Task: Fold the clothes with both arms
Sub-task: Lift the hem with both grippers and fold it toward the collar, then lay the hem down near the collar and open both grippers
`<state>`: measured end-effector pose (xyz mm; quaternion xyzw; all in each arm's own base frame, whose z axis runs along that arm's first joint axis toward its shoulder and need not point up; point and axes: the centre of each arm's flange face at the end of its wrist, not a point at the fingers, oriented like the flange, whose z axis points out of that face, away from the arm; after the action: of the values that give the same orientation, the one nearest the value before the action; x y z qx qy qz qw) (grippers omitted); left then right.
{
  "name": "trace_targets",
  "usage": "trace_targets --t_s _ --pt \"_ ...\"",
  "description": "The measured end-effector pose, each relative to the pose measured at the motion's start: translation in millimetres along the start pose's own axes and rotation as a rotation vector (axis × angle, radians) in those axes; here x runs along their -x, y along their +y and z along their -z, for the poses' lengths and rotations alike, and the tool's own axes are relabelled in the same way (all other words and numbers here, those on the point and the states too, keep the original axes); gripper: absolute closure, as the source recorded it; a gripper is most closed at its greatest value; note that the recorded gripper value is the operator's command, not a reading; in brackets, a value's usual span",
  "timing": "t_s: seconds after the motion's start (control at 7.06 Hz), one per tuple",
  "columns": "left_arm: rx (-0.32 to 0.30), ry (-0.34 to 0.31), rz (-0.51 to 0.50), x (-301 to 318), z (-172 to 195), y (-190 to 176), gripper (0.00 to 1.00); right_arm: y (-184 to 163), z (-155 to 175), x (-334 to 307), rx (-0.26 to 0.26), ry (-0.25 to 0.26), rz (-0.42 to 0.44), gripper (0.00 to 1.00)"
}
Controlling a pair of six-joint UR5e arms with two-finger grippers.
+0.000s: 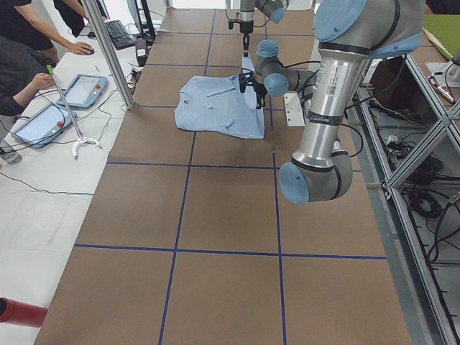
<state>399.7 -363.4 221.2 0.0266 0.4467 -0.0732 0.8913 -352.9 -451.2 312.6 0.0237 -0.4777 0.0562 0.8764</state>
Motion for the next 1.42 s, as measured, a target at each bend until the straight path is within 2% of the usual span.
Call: trace_targets --t_s 0.28,0.71,0.99,1.42 --pt "-0.068 -0.017 0.027 -2.5 -9.2 -60.5 1.00 -50.2 -4.5 12.0 -0.041 0.012 -0.034 1.00" --pt "-0.146 -0.020 0.073 2.6 -54.7 -151.7 1.00 -120.8 -8.5 18.4 -0.088 0.046 -0.089 1.00" --pt "-0.181 -0.004 0.087 1.1 -81.0 -196.1 1.00 -158.3 -34.5 20.2 -0.080 0.097 -0.121 1.00" --pt "-0.207 0.014 0.097 6.3 -119.7 -234.5 1.00 -184.3 -60.3 24.3 -0.063 0.142 -0.147 1.00"
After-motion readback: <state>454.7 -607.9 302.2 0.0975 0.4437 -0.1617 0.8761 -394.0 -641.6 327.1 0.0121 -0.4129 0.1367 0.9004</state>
